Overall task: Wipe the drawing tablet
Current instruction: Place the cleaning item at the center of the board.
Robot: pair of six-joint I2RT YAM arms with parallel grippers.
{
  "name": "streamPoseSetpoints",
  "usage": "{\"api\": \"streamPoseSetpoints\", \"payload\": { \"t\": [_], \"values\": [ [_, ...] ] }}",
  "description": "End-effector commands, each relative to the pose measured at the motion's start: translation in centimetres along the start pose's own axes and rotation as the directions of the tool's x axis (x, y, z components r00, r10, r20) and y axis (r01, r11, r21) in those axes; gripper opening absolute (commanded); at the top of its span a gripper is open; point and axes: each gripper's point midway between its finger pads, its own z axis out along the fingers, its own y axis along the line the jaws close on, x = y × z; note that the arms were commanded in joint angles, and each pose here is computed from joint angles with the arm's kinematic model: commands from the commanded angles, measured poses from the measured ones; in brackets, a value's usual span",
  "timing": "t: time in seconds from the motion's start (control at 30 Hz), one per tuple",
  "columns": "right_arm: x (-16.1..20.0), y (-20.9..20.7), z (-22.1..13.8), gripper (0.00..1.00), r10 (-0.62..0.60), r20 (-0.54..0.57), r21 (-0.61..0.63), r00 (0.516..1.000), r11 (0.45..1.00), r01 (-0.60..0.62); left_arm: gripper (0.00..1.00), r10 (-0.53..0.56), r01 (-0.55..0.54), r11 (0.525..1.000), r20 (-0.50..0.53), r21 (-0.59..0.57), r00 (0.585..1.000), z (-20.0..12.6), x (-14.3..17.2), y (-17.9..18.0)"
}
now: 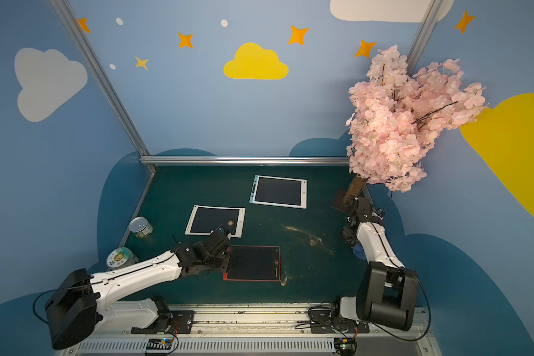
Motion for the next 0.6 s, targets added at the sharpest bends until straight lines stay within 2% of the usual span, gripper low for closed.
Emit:
{"api": "streamPoseSetpoints", "payload": {
  "t": [0.0,0.1,0.13,0.17,0.2,0.27,0.43,0.57],
  "values": [
    [-2.9,2.3,0.3,0.00,0.055,0.037,-0.037,0.998,0.998,-0.054,0.36,0.009,-0.009,1.000,0.001,0.022,1.000,-0.1,0.0,-0.2],
    [-2.9,3.4,0.8,0.00,0.003,-0.057,-0.011,0.998,1.000,-0.003,0.36,0.008,-0.008,0.999,-0.008,0.033,1.000,-0.1,0.2,-0.4],
    [-3.0,3.8,0.9,0.04,-0.019,-0.074,-0.007,0.997,1.000,0.019,0.36,0.008,-0.007,0.999,-0.008,0.040,1.000,-0.1,0.2,-0.5],
    [-3.0,4.1,0.9,0.23,-0.038,-0.088,-0.001,0.995,0.999,0.038,0.36,0.008,-0.008,0.999,-0.009,0.046,1.000,-0.2,0.2,-0.6],
    [-2.9,4.1,0.8,0.51,-0.044,-0.093,0.006,0.995,0.999,0.045,0.36,0.008,-0.007,0.999,-0.009,0.050,1.000,-0.3,0.2,-0.7],
    [-2.6,4.5,0.2,0.92,-0.054,-0.087,-0.028,0.995,0.998,0.052,0.36,0.007,-0.006,0.999,-0.004,0.052,1.000,-0.4,0.1,-0.7],
    [-1.5,5.0,-4.4,0.94,-0.146,0.039,-0.096,0.989,0.984,0.149,0.39,-0.007,0.006,0.996,0.011,0.087,1.000,-0.5,-0.2,-1.0],
    [0.7,4.5,-7.6,0.94,-0.197,0.106,-0.185,0.975,0.959,0.214,0.40,-0.033,0.028,0.990,0.036,0.135,0.999,-0.8,-0.6,-1.4]
  ]
}}
